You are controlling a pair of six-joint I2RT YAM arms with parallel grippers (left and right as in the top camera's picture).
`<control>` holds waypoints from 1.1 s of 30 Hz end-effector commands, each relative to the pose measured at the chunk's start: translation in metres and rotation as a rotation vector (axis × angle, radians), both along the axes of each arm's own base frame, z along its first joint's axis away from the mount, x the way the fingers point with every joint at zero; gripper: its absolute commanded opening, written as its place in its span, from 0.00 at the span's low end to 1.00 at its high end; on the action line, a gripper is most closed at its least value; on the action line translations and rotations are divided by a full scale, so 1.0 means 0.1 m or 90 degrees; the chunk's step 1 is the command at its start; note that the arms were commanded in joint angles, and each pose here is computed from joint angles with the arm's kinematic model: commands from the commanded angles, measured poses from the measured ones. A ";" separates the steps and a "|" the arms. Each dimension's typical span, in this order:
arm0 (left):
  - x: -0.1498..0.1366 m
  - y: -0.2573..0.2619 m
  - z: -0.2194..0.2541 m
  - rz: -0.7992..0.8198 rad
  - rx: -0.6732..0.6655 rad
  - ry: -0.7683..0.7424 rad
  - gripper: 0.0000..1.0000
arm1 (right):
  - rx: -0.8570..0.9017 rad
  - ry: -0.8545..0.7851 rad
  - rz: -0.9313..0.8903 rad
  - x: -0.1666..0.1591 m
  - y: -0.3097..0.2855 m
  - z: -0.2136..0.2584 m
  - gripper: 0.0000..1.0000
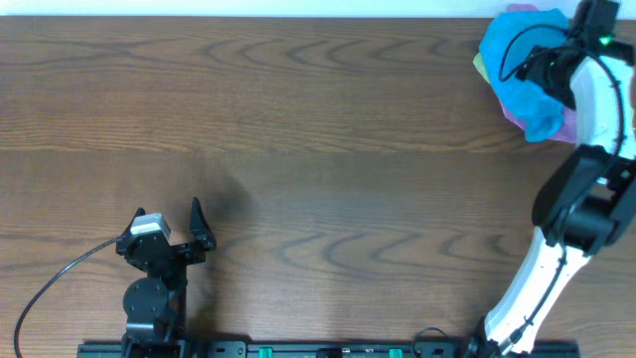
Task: Fold the cloth
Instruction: 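Reach the right gripper to the blue cloth on the pile, then grasp the blue cloth corner with the right gripper and lift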
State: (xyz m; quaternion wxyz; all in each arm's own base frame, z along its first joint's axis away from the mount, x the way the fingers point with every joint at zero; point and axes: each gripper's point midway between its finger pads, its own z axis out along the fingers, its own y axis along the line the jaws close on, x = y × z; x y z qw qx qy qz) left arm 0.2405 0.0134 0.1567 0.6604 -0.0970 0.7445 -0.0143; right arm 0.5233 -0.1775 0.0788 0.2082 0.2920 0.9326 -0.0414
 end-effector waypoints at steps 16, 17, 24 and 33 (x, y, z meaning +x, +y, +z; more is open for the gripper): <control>0.00 0.02 -0.18 0.008 0.010 0.026 0.95 | 0.000 0.099 -0.003 -0.13 0.03 -0.57 0.01; 0.00 0.02 -0.18 0.008 0.010 0.027 0.95 | -0.001 0.098 -0.003 -0.12 0.03 -0.54 0.02; 0.00 0.02 -0.18 0.008 0.010 0.026 0.95 | -0.057 0.078 -0.023 -0.04 -0.13 -0.03 0.11; 0.00 0.02 -0.18 0.008 0.010 0.027 0.96 | -0.079 0.021 -0.021 0.09 -0.16 0.52 0.08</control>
